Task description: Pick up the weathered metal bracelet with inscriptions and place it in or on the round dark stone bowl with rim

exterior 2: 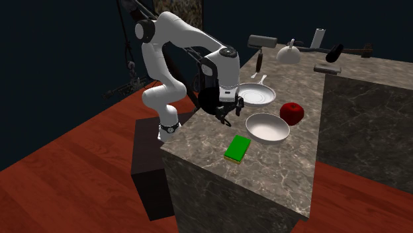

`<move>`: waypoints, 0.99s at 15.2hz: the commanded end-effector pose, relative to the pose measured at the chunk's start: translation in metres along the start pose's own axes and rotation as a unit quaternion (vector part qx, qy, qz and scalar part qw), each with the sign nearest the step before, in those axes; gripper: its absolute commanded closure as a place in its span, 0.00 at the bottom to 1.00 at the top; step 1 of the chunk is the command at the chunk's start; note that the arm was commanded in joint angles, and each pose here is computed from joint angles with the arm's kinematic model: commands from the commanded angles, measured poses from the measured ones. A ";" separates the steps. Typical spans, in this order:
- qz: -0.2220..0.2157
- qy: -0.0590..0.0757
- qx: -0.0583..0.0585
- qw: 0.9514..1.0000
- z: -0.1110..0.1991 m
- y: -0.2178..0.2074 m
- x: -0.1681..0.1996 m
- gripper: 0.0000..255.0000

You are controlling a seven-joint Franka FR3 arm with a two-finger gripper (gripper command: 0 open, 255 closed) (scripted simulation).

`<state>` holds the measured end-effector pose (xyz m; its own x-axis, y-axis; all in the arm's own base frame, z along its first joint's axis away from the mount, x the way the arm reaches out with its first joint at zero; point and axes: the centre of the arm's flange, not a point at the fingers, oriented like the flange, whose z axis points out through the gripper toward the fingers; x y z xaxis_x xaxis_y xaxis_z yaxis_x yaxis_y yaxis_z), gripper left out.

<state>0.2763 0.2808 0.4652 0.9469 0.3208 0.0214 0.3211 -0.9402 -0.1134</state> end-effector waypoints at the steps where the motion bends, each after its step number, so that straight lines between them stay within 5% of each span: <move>1: 0.000 0.000 0.000 1.000 0.000 0.000 0.000 1.00; 10: 0.000 0.000 0.000 1.000 0.000 0.000 0.000 1.00; 15: 0.000 0.000 0.000 1.000 -0.026 -0.003 0.001 1.00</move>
<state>0.2770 0.2803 0.4860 0.9469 0.3208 0.0218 0.3211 -0.9402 -0.1136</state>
